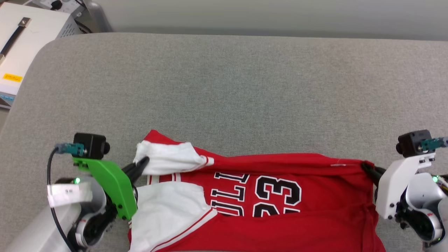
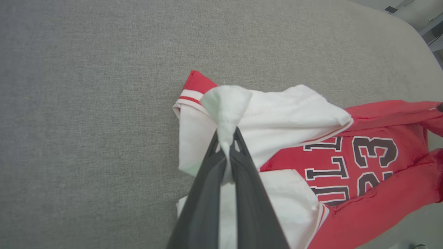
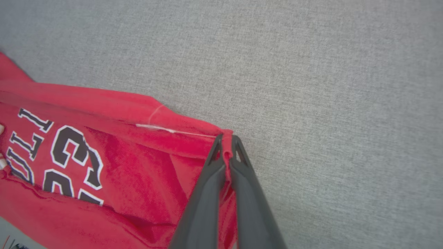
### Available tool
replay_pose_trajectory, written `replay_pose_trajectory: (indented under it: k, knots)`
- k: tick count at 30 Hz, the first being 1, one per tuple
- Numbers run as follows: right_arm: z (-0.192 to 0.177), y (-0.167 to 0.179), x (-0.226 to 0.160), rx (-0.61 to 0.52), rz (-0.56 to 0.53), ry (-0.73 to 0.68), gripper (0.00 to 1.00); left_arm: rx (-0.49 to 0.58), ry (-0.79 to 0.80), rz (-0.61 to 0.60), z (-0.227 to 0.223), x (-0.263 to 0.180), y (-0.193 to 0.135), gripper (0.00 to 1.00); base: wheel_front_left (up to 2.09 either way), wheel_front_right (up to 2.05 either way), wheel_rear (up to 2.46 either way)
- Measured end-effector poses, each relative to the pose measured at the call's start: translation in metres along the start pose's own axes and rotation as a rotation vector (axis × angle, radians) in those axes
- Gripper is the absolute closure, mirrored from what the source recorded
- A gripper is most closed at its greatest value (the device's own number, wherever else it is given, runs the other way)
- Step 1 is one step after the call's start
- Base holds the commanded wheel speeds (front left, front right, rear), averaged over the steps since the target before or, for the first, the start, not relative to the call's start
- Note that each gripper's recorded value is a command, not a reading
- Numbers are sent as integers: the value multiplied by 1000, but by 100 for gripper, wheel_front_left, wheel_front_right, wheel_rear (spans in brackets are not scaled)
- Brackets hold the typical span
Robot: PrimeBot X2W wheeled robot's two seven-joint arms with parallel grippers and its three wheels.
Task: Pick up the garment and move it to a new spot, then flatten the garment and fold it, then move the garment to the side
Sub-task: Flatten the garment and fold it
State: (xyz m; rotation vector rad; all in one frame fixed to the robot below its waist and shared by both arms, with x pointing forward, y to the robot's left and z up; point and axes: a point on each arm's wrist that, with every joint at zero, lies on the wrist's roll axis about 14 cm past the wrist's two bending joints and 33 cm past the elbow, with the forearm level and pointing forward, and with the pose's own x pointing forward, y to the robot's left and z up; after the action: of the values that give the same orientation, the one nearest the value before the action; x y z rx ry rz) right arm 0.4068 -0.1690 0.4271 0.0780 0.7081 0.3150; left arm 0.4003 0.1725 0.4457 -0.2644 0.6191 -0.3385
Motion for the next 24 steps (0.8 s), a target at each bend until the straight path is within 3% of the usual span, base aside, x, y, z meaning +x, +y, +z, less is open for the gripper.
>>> replay_pose_trajectory:
  k: [9,19,20,21,22,23,24]
  knots:
    - [-35,14,-21,73,7,-41,100,-124,70,46,-64,-39,-12,100,0,0,0]
    - [-83,7,-29,192,-45,2,100,-197,165,89,-111,-43,-11,100,0,0,0]
    - [-84,8,-29,201,-43,2,78,-205,172,87,-115,-42,-11,100,0,0,0]
    - [-86,10,-28,207,-42,3,51,-209,180,89,-118,-41,-11,80,0,0,0]
    - [-87,10,-28,210,-42,2,0,-213,184,88,-121,-40,-11,55,0,0,0]
    - [-86,11,-27,218,-41,-7,0,-218,183,93,-123,-39,-11,11,0,0,0]
    - [-85,12,-27,222,-39,-19,0,-223,183,92,-124,-38,-12,0,0,0,0]
